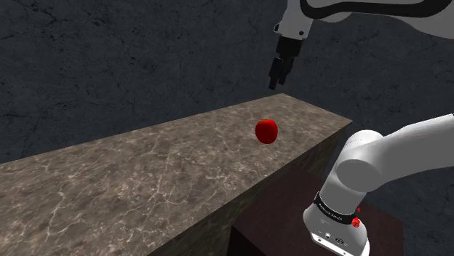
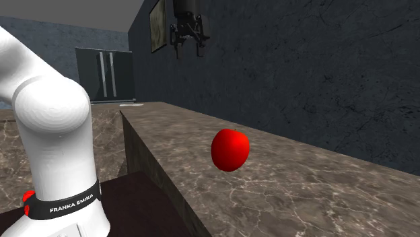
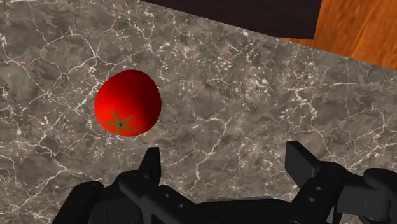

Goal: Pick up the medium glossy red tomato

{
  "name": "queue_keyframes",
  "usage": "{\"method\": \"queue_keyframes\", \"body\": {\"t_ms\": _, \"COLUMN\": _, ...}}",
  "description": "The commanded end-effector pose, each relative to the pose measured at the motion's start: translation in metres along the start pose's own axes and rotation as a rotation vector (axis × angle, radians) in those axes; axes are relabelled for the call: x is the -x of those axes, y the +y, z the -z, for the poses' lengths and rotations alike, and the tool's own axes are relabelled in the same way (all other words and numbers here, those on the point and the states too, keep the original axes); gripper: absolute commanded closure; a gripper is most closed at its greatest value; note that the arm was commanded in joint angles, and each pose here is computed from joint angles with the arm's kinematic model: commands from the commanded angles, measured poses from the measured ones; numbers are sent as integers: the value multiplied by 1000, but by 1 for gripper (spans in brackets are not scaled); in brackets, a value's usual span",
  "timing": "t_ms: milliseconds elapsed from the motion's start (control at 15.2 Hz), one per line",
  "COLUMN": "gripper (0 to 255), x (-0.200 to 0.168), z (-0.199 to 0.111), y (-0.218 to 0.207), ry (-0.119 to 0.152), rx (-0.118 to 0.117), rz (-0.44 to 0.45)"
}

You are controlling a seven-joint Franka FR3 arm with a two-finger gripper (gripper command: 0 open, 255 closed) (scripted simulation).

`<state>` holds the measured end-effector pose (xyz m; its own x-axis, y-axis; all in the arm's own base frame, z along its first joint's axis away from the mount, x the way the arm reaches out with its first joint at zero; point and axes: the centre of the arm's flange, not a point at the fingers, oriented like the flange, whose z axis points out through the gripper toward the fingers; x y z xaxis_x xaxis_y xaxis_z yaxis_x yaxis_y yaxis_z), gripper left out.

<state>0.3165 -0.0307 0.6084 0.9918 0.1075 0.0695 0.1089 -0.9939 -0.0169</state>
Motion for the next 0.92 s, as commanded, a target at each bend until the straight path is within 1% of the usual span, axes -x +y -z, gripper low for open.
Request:
{"method": "queue_keyframes", "body": {"t_ms": 0, "gripper": 0, "x": 0, "z": 0, "y": 0, "ry": 0, "rx": 0, "rz": 0}}
{"method": "queue_keyframes", "body": {"t_ms": 462, "gripper": 0, "x": -51, "z": -67, "y": 59, "ry": -159, "rx": 4, "rz": 6}}
{"method": "queue_keyframes", "body": {"t_ms": 858, "gripper": 0, "x": -86, "z": -131, "y": 110, "ry": -295, "rx": 7, "rz": 12}}
